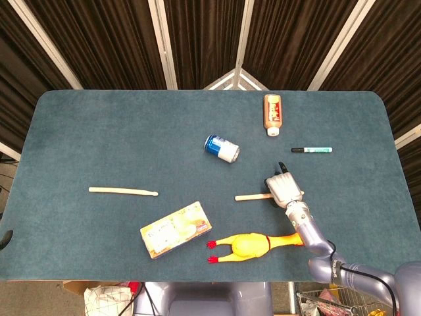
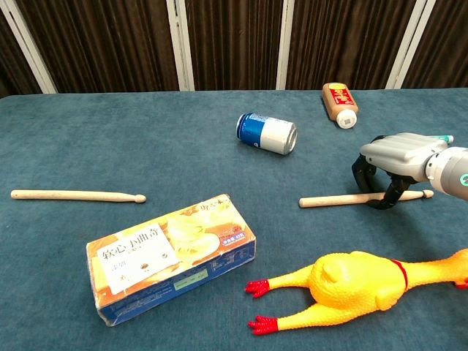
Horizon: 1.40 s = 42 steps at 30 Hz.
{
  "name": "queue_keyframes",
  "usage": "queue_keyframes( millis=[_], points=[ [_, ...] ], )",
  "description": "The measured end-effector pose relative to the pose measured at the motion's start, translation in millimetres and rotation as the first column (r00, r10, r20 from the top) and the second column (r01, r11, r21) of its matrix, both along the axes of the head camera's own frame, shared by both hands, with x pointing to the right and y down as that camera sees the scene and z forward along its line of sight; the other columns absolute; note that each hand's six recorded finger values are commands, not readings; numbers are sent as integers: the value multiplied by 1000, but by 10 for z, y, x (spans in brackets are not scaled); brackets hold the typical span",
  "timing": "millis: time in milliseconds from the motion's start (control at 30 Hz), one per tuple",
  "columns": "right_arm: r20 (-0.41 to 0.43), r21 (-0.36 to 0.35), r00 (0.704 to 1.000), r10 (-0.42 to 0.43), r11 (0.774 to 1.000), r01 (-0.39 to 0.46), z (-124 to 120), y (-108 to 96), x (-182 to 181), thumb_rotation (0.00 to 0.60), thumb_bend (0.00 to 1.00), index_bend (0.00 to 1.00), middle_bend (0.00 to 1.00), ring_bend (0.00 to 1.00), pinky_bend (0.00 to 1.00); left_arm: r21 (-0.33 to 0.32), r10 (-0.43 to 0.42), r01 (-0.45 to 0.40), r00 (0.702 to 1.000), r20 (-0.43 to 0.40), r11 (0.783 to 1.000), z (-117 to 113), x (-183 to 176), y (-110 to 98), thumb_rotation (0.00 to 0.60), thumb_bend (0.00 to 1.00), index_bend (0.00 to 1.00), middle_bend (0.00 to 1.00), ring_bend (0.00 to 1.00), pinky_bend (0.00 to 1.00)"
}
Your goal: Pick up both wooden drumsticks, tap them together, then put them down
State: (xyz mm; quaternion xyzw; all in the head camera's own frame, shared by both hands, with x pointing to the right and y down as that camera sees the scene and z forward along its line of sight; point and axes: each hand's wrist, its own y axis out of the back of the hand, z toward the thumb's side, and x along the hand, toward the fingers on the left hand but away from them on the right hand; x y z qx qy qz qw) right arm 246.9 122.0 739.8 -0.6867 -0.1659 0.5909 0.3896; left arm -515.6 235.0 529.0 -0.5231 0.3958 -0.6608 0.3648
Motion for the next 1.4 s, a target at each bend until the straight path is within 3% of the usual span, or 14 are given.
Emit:
queue_keyframes(
  millis=[533,1000,1400],
  points=[
    [5,-2,1000,2,1000,-2,-4,-37,-81,600,390,493,529,314,0,0,-6,6,1000,0,1000,-3,-14,-3,600,387,70,0,0,0],
    [-3,-1,1000,-4,1000,4,-25,-31,-95,600,391,494,529,314,0,-3,-4,4,1000,-2,1000,12,2,0,600,387,70,0,0,0],
    [-3,1,1000,-15,1000,15,-8,-17,-147,600,396,561,543,321,0,-3,-7,7,1000,-4,1000,12,1,1,600,387,71,0,0,0]
  ],
)
